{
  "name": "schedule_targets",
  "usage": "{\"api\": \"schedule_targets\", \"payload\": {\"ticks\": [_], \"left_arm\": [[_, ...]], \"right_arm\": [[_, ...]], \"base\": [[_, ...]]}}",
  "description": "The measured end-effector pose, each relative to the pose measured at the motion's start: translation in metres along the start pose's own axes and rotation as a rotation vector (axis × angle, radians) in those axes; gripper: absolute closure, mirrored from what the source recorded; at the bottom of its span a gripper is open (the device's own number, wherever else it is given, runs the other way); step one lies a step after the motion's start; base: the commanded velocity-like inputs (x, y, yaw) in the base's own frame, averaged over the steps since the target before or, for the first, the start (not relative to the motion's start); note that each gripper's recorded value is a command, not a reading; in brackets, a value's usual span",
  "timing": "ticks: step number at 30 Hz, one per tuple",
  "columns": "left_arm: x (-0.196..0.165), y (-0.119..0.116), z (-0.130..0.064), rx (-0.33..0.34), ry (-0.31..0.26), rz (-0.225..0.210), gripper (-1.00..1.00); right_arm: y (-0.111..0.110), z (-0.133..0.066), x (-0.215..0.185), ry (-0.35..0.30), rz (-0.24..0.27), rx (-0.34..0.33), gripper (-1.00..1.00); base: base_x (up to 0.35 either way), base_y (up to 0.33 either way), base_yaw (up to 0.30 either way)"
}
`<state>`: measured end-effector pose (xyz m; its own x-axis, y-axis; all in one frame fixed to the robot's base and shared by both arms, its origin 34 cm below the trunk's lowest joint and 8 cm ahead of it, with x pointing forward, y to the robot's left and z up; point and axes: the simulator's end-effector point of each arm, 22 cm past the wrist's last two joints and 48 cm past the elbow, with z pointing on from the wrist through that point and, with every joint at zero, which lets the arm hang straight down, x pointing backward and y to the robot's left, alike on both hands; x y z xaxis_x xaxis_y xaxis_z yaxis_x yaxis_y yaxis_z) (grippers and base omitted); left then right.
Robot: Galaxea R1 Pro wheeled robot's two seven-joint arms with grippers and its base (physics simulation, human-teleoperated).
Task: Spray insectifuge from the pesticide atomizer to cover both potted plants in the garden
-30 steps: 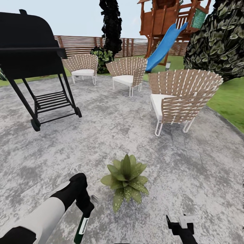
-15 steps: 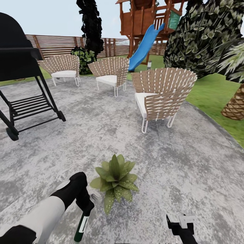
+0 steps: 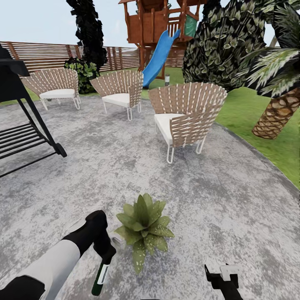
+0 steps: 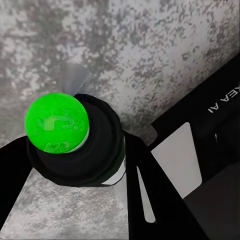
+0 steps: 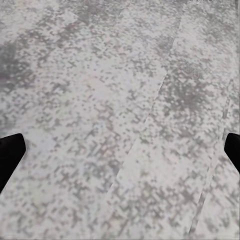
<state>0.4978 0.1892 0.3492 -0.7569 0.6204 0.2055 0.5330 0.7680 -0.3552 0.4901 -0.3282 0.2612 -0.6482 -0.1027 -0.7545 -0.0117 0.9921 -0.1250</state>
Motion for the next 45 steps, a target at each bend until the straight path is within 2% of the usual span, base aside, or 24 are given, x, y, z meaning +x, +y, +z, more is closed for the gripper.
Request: {"api": "schedule_targets", "payload": {"ticks": [4, 8, 13, 19, 22, 25, 30, 38, 45], "left_arm": [[-0.003, -0.003, 0.0, 0.001, -0.001, 0.009, 1.0], [-0.025, 0.002, -0.023, -0.026, -0.03, 0.034, 1.0], [-0.029, 0.004, -0.031, -0.03, -0.033, 0.041, 1.0], [-0.007, 0.023, -0.029, -0.04, 0.002, 0.03, 1.0], [-0.001, 0.015, -0.023, -0.021, 0.039, 0.048, 1.0], [0.002, -0.006, -0.025, 0.062, 0.064, 0.067, 1.0], [0.015, 0.003, -0.023, 0.03, 0.112, 0.069, 1.0], [0.016, 0.003, -0.021, 0.022, 0.117, 0.066, 1.0], [0.015, 0.001, -0.02, 0.025, 0.117, 0.065, 1.0]], "right_arm": [[0.0, 0.0, 0.0, 0.0, 0.0, 0.0, -1.0], [0.0, 0.0, 0.0, 0.0, -0.001, -0.001, -1.0], [0.001, 0.0, 0.0, 0.0, -0.001, -0.002, -1.0], [0.001, 0.0, 0.0, 0.0, -0.001, -0.002, -1.0], [0.001, 0.0, 0.0, 0.0, -0.001, -0.002, -1.0], [0.001, 0.0, 0.0, 0.0, -0.001, -0.002, -1.0], [0.0, 0.0, 0.0, 0.0, -0.001, -0.001, -1.0], [0.0, 0.0, 0.0, 0.0, -0.001, 0.0, -1.0], [0.0, 0.0, 0.0, 0.0, 0.0, 0.001, -1.0]], "base": [[0.107, 0.129, -0.079], [0.001, 0.002, -0.001], [0.0, 0.0, 0.0], [0.0, 0.0, 0.0], [0.0, 0.0, 0.0], [0.0, 0.0, 0.0], [0.0, 0.0, 0.0], [0.149, 0.126, -0.013], [0.05, 0.215, -0.255]]}}
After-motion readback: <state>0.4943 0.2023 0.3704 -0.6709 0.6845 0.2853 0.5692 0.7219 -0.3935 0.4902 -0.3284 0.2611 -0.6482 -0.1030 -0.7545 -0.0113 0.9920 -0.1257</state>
